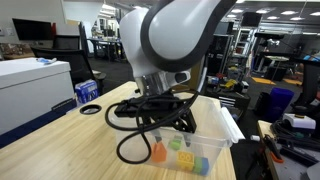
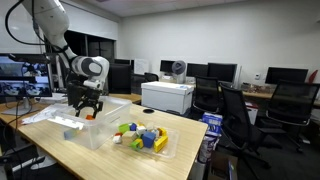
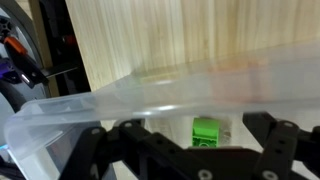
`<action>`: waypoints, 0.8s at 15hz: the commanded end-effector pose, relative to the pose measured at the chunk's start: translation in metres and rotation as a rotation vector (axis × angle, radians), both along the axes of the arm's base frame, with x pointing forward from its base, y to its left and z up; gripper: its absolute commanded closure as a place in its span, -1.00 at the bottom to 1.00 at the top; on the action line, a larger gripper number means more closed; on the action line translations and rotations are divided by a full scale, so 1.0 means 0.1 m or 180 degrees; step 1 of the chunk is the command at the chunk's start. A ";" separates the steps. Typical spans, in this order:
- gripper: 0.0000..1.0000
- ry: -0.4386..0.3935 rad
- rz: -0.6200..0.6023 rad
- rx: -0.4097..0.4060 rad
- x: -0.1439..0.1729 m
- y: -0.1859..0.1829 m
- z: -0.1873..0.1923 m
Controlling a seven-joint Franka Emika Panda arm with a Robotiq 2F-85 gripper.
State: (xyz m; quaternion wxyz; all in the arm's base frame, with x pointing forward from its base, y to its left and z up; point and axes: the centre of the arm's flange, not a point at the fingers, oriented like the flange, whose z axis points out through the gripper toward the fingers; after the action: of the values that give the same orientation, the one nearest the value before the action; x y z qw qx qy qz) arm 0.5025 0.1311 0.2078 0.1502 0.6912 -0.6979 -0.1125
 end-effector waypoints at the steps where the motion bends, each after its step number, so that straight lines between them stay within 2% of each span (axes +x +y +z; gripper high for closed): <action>1: -1.00 -0.0346 -0.0152 0.0217 -0.16 -0.03 0.62; 4: -1.00 -0.0454 -0.0169 0.0078 -0.25 -0.16 0.75; 10: -1.00 -0.0468 -0.0130 0.0031 -0.50 -0.46 0.32; 12: -1.00 -0.0531 0.0105 -0.0024 -0.43 -0.46 0.30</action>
State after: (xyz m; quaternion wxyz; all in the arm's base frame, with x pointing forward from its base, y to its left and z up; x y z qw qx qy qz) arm 0.4626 0.0903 0.2446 0.1016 0.6849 -0.7177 -0.0742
